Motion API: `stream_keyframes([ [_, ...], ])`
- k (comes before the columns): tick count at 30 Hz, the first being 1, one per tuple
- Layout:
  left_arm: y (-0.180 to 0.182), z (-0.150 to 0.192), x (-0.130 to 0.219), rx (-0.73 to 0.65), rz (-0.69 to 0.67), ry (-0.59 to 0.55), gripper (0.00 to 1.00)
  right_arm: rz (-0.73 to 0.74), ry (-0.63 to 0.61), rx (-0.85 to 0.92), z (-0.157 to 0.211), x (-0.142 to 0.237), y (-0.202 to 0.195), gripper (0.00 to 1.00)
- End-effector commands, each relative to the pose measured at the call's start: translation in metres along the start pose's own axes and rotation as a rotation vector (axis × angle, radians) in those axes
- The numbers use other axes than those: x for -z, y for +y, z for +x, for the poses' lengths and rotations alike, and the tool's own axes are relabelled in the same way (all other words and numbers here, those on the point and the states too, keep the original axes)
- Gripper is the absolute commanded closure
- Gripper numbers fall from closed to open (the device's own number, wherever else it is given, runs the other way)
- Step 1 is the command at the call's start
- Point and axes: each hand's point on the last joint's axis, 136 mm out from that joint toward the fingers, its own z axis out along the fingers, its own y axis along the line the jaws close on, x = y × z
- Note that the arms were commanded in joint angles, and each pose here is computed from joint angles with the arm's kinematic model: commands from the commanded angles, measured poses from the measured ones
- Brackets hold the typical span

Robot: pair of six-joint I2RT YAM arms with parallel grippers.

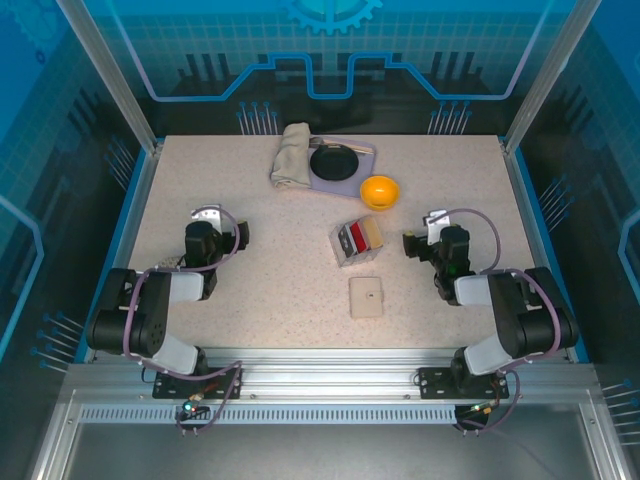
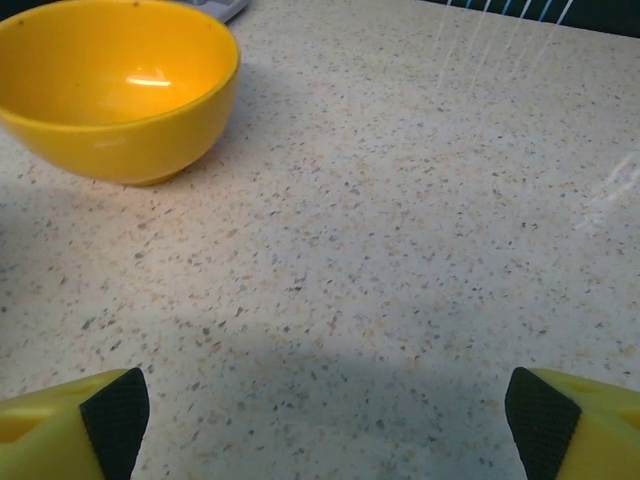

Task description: Put the credit cards into the card holder

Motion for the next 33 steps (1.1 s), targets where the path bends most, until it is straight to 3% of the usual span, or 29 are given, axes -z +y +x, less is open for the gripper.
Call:
stream_keyframes([
  [1,-0.0072,-0.0074,-0.0006,-0.010,0.045,-0.026,0.01,0.071,-0.070,-0.072,-0.0244,-0.0015,-0.0213,0.00],
  [33,-0.0081,-0.0074,-0.0007,-0.012,0.050,-0.024,0.01,0.112,-0.071,-0.060,-0.0240,-0.0008,-0.0226,0.00],
])
